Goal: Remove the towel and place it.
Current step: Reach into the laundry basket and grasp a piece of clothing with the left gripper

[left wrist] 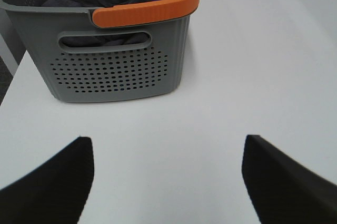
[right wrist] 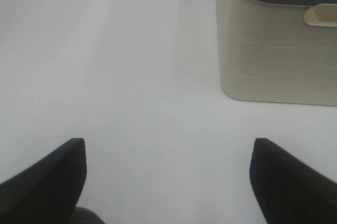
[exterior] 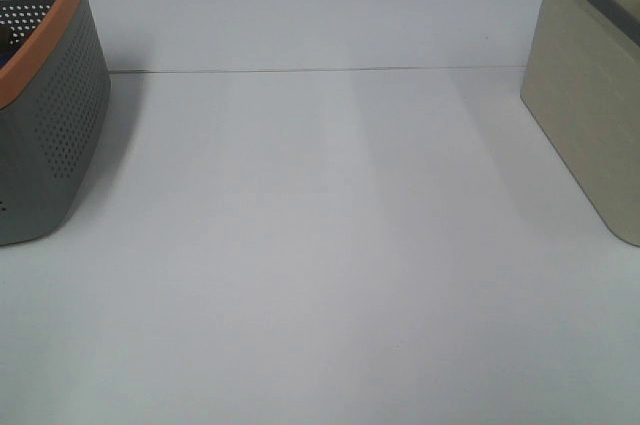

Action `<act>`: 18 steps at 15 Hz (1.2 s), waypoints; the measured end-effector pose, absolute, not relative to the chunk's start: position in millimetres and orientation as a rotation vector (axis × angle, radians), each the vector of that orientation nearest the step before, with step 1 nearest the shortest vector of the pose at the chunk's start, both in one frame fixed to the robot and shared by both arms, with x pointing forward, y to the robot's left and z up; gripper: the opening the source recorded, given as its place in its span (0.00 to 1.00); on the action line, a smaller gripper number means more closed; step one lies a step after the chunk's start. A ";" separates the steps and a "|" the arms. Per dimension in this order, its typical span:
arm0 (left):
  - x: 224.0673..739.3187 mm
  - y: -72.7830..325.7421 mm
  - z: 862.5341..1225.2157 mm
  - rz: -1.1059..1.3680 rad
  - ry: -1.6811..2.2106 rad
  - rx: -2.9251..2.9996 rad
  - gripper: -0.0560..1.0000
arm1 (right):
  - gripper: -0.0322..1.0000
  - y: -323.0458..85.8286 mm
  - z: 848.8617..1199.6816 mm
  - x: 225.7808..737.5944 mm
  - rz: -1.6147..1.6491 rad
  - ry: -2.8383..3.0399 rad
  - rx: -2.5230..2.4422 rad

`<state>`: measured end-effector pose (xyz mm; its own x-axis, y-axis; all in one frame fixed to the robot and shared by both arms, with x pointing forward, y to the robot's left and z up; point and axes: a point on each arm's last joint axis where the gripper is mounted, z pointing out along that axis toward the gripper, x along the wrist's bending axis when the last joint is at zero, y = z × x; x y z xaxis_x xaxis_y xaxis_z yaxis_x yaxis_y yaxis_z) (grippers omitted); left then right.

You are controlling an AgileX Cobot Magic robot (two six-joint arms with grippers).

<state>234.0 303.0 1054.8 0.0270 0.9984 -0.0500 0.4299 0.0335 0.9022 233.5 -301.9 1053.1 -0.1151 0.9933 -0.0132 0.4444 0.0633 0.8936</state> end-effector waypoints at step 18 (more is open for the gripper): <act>234.0 303.0 1054.8 0.905 1.517 1.510 0.75 | 0.83 -301.9 1053.1 233.5 1.004 1.649 1.457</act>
<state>234.0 303.0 1054.8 0.0270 0.9984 -0.0500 0.4299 0.0335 0.9022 233.5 -301.9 1053.1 -0.1151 0.9933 -0.0132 0.4444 0.0633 0.8936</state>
